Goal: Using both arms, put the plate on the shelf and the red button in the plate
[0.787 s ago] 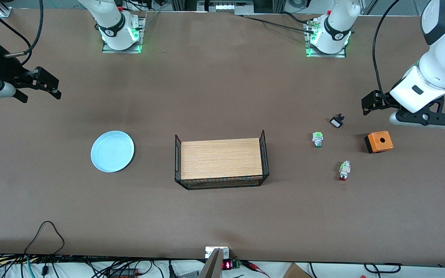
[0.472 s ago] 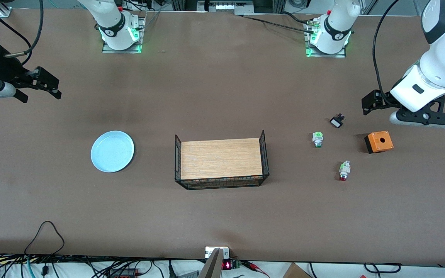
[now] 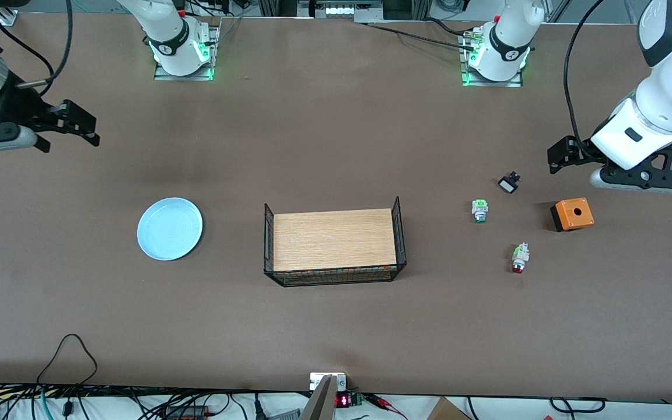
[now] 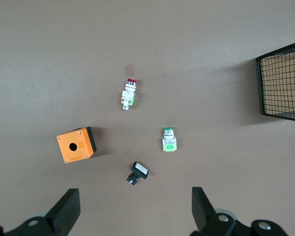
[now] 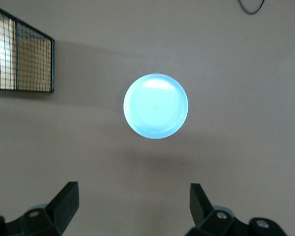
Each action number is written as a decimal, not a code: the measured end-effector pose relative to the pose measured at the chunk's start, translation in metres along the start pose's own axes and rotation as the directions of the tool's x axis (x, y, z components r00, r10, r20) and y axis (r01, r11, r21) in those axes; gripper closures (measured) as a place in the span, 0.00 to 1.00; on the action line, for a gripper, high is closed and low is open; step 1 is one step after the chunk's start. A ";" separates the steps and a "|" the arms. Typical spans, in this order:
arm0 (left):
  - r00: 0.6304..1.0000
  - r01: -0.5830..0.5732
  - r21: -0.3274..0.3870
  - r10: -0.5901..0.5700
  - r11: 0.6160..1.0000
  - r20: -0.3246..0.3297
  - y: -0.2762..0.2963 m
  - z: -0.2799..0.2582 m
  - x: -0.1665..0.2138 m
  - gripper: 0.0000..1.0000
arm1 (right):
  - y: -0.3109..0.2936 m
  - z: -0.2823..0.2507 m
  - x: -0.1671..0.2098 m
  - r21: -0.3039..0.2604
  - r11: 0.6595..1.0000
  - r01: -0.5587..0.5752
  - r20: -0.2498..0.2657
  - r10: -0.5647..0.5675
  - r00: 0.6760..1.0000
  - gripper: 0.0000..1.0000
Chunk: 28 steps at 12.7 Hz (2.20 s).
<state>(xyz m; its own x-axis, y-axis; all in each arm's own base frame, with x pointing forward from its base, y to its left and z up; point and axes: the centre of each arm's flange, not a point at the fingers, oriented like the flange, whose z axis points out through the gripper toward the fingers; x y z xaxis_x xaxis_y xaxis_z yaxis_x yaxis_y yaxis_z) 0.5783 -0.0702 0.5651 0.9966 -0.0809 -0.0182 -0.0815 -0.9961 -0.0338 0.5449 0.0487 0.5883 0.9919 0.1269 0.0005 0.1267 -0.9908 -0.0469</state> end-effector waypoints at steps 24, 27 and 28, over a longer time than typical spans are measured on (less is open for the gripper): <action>1.000 -0.002 0.000 0.002 1.000 0.000 0.001 0.000 0.000 0.00 | 0.002 0.388 -0.052 -0.106 0.400 0.910 -0.039 -0.916 0.398 0.00; 1.000 -0.002 0.000 0.002 1.000 0.000 0.001 0.000 0.000 0.00 | 0.001 0.399 -0.054 -0.126 0.361 0.924 -0.042 -0.933 0.358 0.04; 1.000 -0.002 0.000 0.002 1.000 0.000 0.001 0.000 0.000 0.00 | 0.002 0.399 -0.053 -0.135 0.346 0.929 -0.042 -0.938 0.343 0.14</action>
<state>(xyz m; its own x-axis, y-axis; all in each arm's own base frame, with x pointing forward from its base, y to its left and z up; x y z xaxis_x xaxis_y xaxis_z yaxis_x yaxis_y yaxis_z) 0.5782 -0.0715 0.5655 0.9964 -0.0833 -0.0180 -0.0839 -0.9959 -0.0337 0.4902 0.0590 0.1894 0.2216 0.9713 0.0861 0.9657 -0.2308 0.1187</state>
